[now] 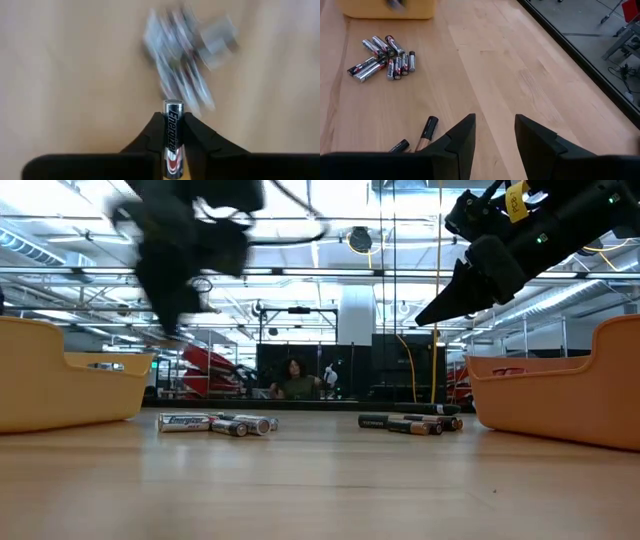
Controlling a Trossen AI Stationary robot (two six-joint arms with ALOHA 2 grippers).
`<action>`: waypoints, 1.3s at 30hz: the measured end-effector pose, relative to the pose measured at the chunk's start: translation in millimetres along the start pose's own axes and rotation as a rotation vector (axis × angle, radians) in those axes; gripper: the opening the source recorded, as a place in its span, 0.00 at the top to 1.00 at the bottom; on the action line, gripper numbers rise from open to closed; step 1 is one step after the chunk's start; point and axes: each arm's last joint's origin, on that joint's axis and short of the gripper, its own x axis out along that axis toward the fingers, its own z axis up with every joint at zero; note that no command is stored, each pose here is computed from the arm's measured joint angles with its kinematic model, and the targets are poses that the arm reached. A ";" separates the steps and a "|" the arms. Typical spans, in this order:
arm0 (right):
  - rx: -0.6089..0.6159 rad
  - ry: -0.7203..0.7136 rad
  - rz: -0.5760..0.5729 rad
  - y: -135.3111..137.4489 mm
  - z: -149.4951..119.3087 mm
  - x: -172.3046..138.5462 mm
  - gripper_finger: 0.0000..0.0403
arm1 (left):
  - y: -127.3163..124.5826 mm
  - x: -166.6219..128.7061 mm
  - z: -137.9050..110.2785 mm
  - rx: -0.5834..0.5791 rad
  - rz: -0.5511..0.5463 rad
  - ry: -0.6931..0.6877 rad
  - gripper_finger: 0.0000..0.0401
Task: Sort batteries
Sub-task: Put the white battery into the yellow bin
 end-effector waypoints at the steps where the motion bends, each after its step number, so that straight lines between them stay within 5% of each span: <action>1: -0.001 0.000 -0.001 -0.2 0.0 0.1 0.68 | -3.9 -4.8 -9.8 -0.050 -0.029 0.065 0.89; 6: -0.015 0.005 -0.001 -0.2 -0.5 0.2 0.68 | -21.0 -15.7 -45.8 -0.131 0.066 0.181 0.89; 13: -0.016 0.005 -0.002 -0.4 -0.4 0.3 0.68 | -9.4 27.6 -80.7 -0.126 0.336 0.178 0.82; 19: -0.012 0.002 -0.001 -0.3 0.0 0.3 0.68 | 9.8 59.0 -106.5 -0.128 0.376 0.230 0.81; 29: -0.006 -0.005 0.001 -0.3 0.8 0.4 0.68 | 8.7 56.8 -103.3 -0.103 0.430 0.181 0.68; 39: -0.003 -0.004 0.001 -0.3 0.7 0.4 0.68 | -15.0 4.9 -78.0 -0.140 0.508 0.171 0.66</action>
